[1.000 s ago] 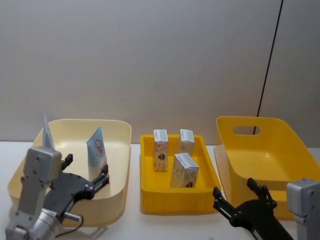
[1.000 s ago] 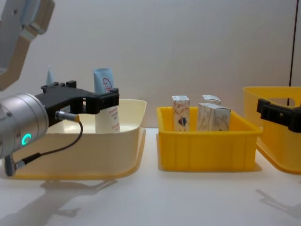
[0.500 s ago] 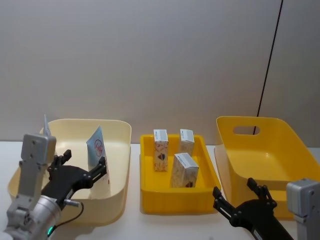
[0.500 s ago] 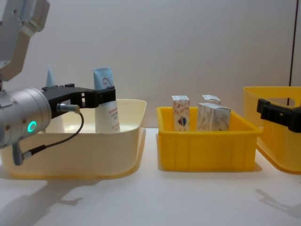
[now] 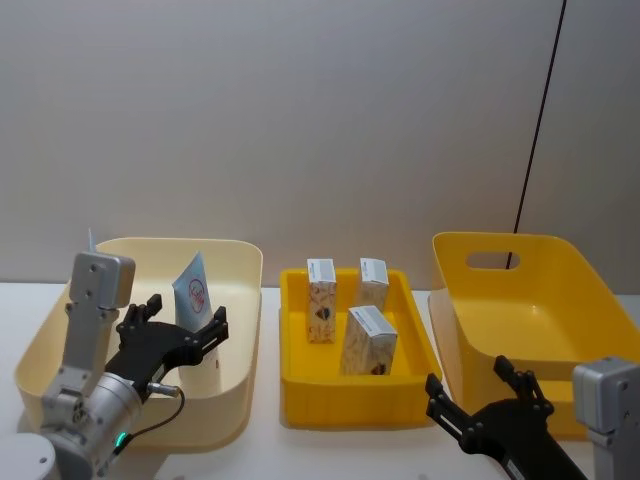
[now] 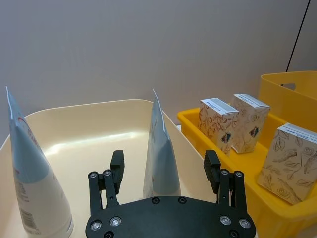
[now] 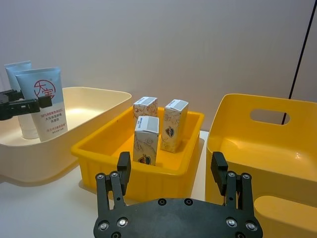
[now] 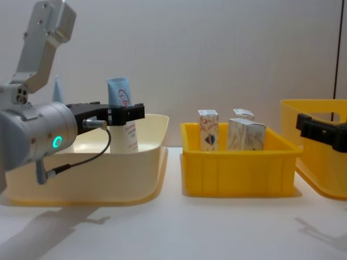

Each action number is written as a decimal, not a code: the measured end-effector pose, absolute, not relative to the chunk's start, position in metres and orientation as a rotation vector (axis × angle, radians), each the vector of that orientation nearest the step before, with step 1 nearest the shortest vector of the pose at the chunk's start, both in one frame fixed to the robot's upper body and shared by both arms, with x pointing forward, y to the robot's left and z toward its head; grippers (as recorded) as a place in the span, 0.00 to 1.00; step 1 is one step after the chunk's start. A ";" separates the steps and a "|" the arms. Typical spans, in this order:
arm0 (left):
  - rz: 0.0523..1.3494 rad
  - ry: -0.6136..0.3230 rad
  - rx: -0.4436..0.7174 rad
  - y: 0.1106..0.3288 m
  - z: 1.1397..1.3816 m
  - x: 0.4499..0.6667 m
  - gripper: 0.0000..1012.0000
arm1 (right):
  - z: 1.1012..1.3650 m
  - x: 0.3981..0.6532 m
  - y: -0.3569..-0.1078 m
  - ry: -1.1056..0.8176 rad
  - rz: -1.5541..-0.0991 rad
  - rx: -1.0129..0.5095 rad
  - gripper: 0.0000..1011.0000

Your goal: Bimanual collaborative sorting of washing and personal care products

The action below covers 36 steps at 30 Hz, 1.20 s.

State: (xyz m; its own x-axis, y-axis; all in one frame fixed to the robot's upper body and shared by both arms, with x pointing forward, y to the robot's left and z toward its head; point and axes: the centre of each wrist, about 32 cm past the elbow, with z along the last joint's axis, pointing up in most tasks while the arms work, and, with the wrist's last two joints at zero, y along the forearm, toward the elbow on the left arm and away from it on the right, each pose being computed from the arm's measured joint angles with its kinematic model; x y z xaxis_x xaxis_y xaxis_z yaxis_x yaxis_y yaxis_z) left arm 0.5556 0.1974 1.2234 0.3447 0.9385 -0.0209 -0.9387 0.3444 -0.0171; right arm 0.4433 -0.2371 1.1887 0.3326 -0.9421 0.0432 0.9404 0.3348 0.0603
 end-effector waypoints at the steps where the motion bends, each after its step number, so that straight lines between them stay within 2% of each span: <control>1: 1.218 0.008 -0.027 0.197 1.224 0.557 0.99 | 1.189 0.443 -0.237 -0.075 -1.229 0.026 1.00; 5: 1.216 0.009 -0.022 0.195 1.223 0.562 0.99 | 1.189 0.443 -0.237 -0.075 -1.229 0.026 1.00; 9: 1.216 0.010 -0.020 0.193 1.223 0.564 0.93 | 1.189 0.443 -0.237 -0.075 -1.229 0.026 1.00; 15: 1.214 0.010 -0.018 0.191 1.223 0.568 0.75 | 1.189 0.443 -0.237 -0.075 -1.229 0.026 1.00; 17: 1.213 0.010 -0.018 0.191 1.223 0.569 0.72 | 1.189 0.443 -0.237 -0.075 -1.230 0.026 1.00; 22: 1.212 0.010 -0.016 0.190 1.223 0.570 0.54 | 1.189 0.443 -0.237 -0.075 -1.229 0.026 1.00; 23: 1.212 0.010 -0.016 0.190 1.223 0.571 0.54 | 1.189 0.443 -0.237 -0.075 -1.229 0.026 1.00; 26: 1.212 0.010 -0.016 0.190 1.224 0.571 0.46 | 1.189 0.443 -0.237 -0.075 -1.229 0.026 1.00; 30: 1.210 0.009 -0.017 0.190 1.224 0.571 0.29 | 1.189 0.443 -0.237 -0.075 -1.229 0.026 1.00; 36: 1.199 -0.007 -0.033 0.194 1.224 0.570 0.22 | 1.189 0.443 -0.237 -0.075 -1.229 0.026 1.00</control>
State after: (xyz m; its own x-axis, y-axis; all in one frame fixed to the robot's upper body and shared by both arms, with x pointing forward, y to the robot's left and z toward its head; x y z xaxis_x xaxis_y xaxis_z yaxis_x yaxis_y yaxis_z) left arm 0.5701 0.1937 1.2243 0.3635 0.9315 -0.0116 -0.9313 0.3630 -0.0293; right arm 0.4433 -0.2371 1.1888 0.3326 -0.9421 0.0433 0.9404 0.3348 0.0604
